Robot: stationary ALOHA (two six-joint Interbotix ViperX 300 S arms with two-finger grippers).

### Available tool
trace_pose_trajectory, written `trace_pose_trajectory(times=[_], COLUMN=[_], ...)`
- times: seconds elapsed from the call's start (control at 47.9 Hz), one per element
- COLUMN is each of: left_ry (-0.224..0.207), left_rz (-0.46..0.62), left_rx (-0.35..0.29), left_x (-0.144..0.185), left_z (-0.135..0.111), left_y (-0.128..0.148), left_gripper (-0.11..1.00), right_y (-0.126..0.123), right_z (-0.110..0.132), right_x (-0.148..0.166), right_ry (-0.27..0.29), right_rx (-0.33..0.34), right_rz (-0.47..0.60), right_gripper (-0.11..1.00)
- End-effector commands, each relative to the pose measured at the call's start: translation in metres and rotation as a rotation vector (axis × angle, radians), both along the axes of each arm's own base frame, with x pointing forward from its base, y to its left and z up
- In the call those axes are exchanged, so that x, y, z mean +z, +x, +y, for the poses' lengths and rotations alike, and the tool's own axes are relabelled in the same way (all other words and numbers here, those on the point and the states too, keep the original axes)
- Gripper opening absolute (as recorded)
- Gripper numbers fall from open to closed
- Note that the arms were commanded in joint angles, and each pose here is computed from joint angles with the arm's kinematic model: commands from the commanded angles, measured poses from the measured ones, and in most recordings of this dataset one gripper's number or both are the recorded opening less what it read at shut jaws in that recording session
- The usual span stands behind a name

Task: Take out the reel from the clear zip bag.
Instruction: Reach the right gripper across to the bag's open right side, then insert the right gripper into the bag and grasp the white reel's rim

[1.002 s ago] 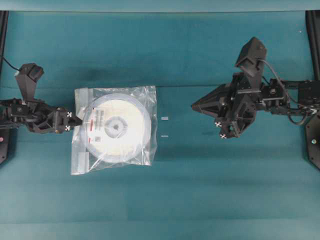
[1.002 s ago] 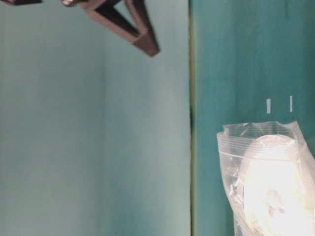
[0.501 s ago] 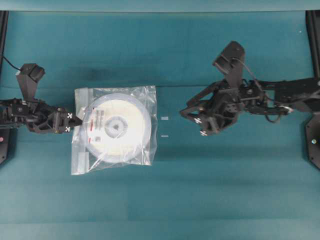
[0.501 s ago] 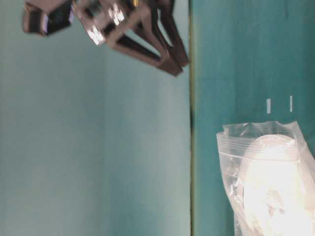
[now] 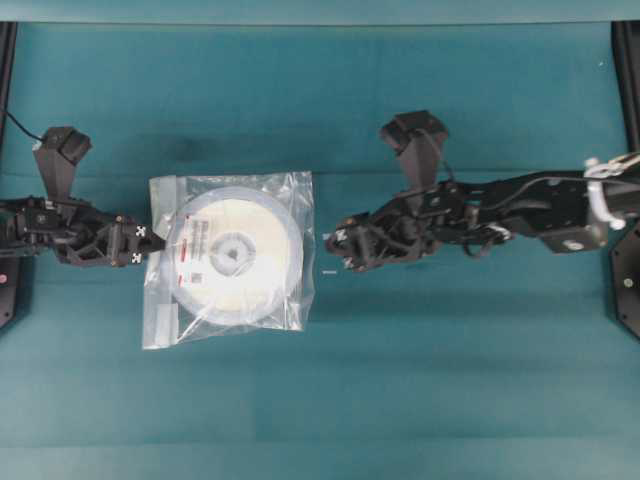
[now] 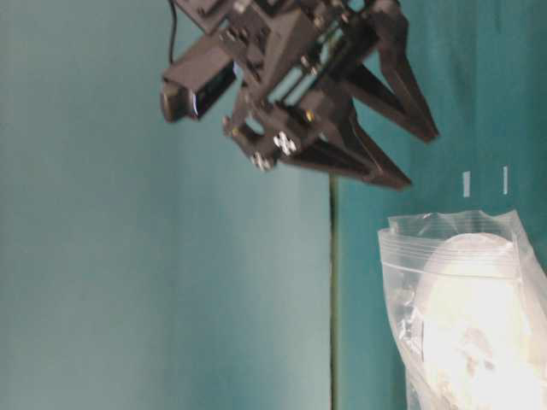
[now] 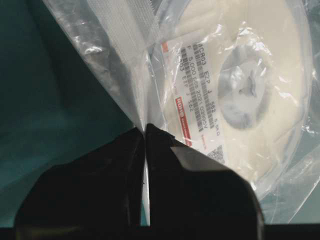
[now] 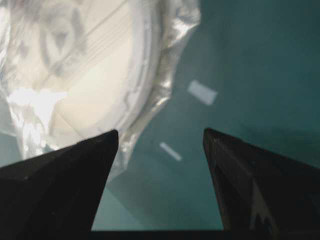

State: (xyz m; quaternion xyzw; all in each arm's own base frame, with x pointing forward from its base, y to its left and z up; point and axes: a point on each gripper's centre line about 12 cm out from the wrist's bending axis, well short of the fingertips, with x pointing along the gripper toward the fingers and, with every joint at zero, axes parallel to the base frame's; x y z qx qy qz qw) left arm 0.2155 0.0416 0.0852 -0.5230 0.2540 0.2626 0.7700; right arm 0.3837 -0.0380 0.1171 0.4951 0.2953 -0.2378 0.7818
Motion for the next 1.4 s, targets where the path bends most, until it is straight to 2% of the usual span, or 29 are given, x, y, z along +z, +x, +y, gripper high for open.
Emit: trace_pose_trajectory(times=[0.0,0.23,0.814,1.378], left_ry=[0.006,0.005,0.001,0.003], left_rz=[-0.019,-0.015,0.005,0.002], left_rx=[-0.004,-0.004,-0.004,-0.005], left_x=[0.004,0.004,0.003,0.003], left_z=[0.001,0.001,0.0,0.001], left_y=[0.005,0.005,0.004,0.005], left_gripper=[0.01,0.01,0.01,0.01], right_y=[0.013,0.031,0.053,0.061], right_z=[0.004,0.002,0.001,0.001], right_x=[0.005,0.004,-0.011,-0.021], right_ry=[0.013,0.021,0.021,0.025], right_rx=[-0.003,-0.013,-0.018,-0.028], right_rz=[-0.027,-0.048,-0.048,-0.052], right_gripper=[0.84,0.84,0.84,0.84])
